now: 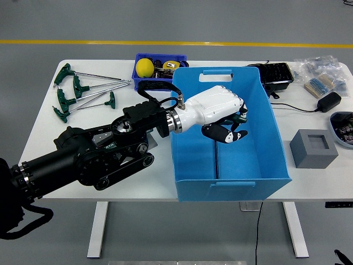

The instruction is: Lift tool from toolbox,place it in box,lift tool from toolbox,place it in box

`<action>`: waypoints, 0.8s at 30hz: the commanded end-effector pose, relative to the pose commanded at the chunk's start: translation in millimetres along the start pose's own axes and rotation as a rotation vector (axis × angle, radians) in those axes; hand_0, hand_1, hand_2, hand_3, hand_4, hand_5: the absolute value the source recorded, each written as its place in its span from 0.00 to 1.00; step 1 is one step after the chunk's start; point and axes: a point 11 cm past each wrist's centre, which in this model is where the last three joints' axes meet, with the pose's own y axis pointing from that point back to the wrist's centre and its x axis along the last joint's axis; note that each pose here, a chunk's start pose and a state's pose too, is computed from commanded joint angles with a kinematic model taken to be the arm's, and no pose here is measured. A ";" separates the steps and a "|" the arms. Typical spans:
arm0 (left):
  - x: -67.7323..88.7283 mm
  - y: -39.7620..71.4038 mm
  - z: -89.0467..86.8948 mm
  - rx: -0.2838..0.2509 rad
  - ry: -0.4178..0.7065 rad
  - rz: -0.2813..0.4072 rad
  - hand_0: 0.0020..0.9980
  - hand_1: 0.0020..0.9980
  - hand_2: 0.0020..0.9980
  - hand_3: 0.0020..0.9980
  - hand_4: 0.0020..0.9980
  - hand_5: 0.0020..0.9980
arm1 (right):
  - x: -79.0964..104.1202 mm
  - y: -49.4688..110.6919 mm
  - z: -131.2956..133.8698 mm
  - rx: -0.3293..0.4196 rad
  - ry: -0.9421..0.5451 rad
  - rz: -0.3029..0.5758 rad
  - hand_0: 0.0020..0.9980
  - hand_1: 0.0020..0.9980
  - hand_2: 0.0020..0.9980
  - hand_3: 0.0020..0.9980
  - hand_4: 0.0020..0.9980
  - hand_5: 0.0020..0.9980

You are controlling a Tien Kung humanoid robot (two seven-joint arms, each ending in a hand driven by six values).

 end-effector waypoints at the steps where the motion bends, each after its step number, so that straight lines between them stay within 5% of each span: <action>1: -0.3 -0.7 -2.1 0.009 0.007 -0.006 0.40 0.39 0.48 0.60 0.84 0.46 | 0.0 0.0 -0.4 0.001 0.000 0.000 0.70 0.65 0.71 0.55 0.79 0.72; 4: -1.4 -1.9 -8.4 0.036 0.036 -0.024 0.40 0.39 0.48 0.60 0.84 0.46 | -0.1 0.1 -1.1 0.001 0.002 0.000 0.70 0.65 0.71 0.55 0.79 0.72; 5: -1.8 -1.9 -10.1 0.043 0.048 -0.028 0.47 0.59 0.71 0.79 0.90 0.48 | -0.1 0.1 -0.9 0.001 0.002 0.000 0.70 0.65 0.71 0.55 0.79 0.72; 10: -3.8 -1.4 -16.4 0.067 0.091 -0.043 0.47 0.59 0.71 0.79 0.90 0.48 | -0.1 0.1 -0.3 -0.001 0.004 0.000 0.70 0.65 0.71 0.55 0.79 0.72; 11: -4.0 -1.3 -16.9 0.069 0.093 -0.045 0.59 0.72 0.88 0.90 0.93 0.49 | -0.1 0.1 -0.3 -0.001 0.004 0.000 0.70 0.65 0.70 0.56 0.79 0.72; 17: -1.3 -1.2 -17.5 0.065 0.093 -0.032 0.59 0.72 0.88 0.90 0.93 0.49 | 0.2 0.0 -0.4 -0.001 0.002 0.000 0.70 0.65 0.70 0.56 0.79 0.72; 18: 0.3 -1.2 -17.6 0.065 0.093 -0.025 0.72 0.83 1.00 0.94 0.95 0.50 | 0.2 0.0 -0.5 0.000 0.001 0.000 0.70 0.65 0.70 0.55 0.79 0.72; 24: 14.1 3.0 -22.9 0.076 0.111 0.042 0.75 0.84 1.00 0.94 0.96 0.51 | 0.4 -0.1 0.5 -0.001 -0.003 0.000 0.70 0.65 0.71 0.56 0.79 0.72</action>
